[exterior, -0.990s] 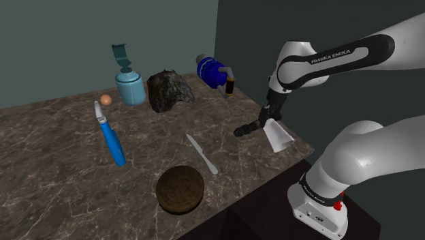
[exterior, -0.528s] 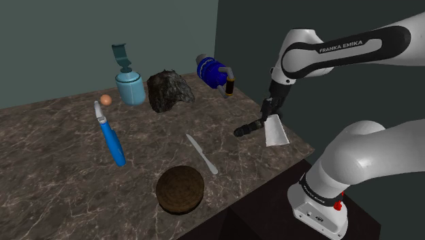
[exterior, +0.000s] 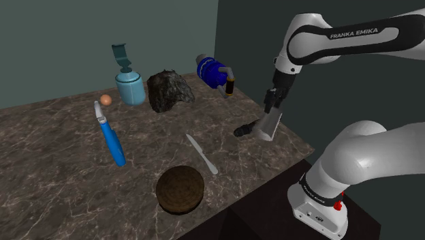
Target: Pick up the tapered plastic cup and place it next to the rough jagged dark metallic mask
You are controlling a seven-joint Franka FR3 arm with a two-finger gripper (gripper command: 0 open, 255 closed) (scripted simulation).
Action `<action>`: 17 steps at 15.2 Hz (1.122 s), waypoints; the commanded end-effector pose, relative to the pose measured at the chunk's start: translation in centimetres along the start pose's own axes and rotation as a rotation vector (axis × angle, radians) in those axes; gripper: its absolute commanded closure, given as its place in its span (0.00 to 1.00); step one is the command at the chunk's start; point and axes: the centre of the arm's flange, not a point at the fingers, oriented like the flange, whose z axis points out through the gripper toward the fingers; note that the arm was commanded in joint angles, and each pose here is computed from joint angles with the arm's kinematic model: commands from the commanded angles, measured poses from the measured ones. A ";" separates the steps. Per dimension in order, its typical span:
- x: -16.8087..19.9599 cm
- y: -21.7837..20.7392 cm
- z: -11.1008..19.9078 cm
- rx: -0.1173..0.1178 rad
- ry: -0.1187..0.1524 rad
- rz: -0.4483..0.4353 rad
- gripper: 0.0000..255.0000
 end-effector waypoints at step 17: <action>-0.5 -1.3 -9.1 0.000 0.000 0.000 1.00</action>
